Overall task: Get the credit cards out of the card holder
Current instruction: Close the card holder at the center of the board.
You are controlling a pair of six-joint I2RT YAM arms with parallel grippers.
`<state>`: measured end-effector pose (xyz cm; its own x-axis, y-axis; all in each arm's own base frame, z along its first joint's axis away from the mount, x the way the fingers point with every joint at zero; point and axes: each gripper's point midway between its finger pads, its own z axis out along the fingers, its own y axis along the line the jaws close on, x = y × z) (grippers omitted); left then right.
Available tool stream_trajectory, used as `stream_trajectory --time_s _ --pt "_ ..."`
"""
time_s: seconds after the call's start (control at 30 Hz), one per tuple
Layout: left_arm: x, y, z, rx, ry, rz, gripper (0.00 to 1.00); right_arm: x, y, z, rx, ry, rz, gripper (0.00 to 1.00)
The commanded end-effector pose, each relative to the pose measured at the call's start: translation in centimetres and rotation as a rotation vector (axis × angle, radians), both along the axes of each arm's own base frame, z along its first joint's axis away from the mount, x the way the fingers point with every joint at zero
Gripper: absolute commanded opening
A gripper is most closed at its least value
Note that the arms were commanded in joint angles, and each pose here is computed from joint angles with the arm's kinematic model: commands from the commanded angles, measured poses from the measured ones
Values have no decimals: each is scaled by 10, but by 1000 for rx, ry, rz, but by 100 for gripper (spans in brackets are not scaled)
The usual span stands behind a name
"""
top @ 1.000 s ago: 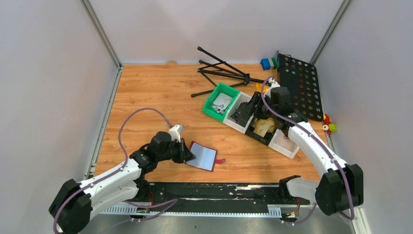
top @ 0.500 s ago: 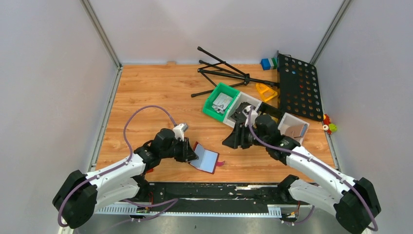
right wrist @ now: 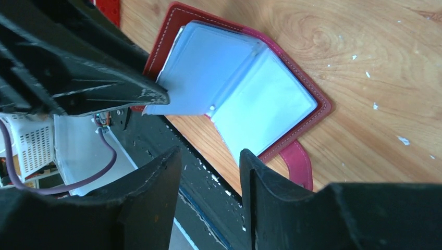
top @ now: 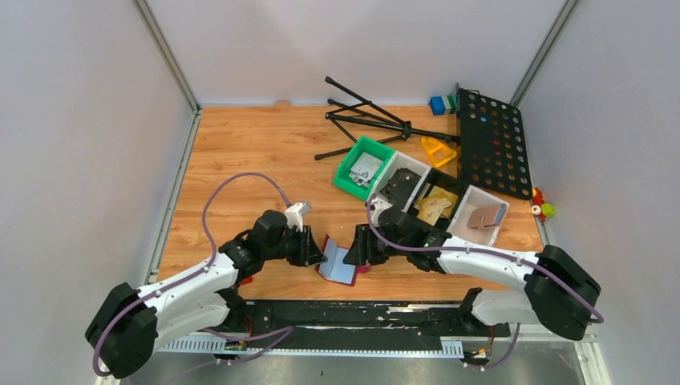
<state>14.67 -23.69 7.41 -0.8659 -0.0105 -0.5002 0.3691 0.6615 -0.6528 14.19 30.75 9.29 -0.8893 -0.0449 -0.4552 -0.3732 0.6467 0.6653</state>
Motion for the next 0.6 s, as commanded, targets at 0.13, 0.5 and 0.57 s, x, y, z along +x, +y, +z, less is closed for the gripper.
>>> stream_trajectory --time_s 0.13,0.5,0.57 --pt "2 -6 24 -59 -49 -19 35 8 17 -16 -2 4 -37 43" --pt "-3 -12 22 -89 -19 -44 9 7 20 -51 -76 51 -30 41" --pt "-3 -12 22 -92 -17 -46 7 7 18 -61 -94 60 -39 40"
